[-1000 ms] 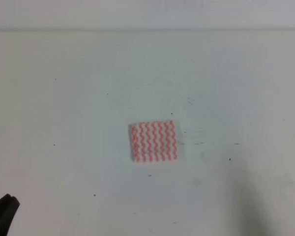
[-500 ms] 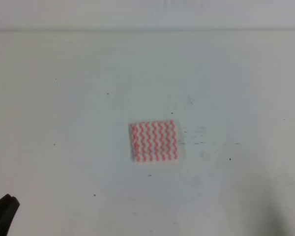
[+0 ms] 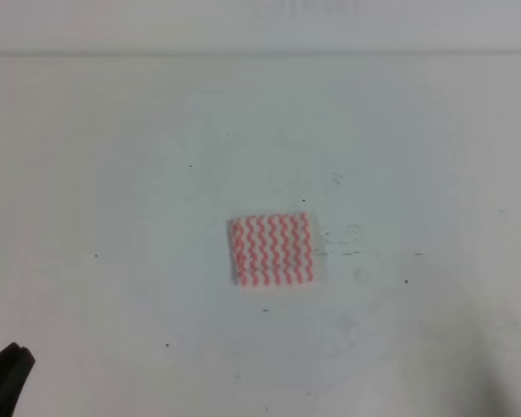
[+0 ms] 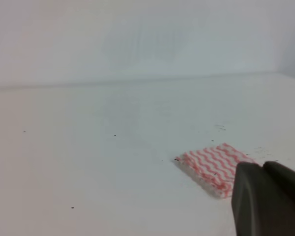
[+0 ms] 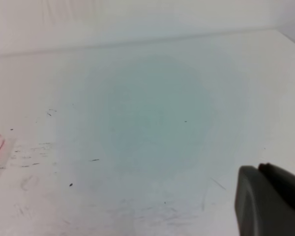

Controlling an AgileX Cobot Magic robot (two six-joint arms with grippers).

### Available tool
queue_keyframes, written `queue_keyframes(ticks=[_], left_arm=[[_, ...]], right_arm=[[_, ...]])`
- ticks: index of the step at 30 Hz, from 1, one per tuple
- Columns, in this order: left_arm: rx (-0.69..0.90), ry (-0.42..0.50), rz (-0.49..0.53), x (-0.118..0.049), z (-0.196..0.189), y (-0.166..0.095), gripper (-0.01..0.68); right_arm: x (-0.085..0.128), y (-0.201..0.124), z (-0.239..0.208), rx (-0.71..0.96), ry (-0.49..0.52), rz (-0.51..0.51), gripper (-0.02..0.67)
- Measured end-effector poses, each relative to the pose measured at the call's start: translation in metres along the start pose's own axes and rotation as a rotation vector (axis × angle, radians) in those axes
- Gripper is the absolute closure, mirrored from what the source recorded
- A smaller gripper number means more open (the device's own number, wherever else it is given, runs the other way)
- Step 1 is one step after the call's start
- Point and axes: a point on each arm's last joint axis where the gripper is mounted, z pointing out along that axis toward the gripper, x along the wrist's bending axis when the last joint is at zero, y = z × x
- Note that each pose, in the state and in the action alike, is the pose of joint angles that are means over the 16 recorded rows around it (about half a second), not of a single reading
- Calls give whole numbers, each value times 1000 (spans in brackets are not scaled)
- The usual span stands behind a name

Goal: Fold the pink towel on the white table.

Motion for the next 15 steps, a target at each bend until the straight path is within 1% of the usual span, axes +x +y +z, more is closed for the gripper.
queue_keyframes(ticks=[12, 15], left_arm=[[2, 4, 3, 0, 0, -1, 677], [-4, 6, 17, 1, 0, 0, 677]], right_arm=[[0, 0, 0, 0, 0, 0, 667], [0, 0, 0, 0, 0, 0, 667]])
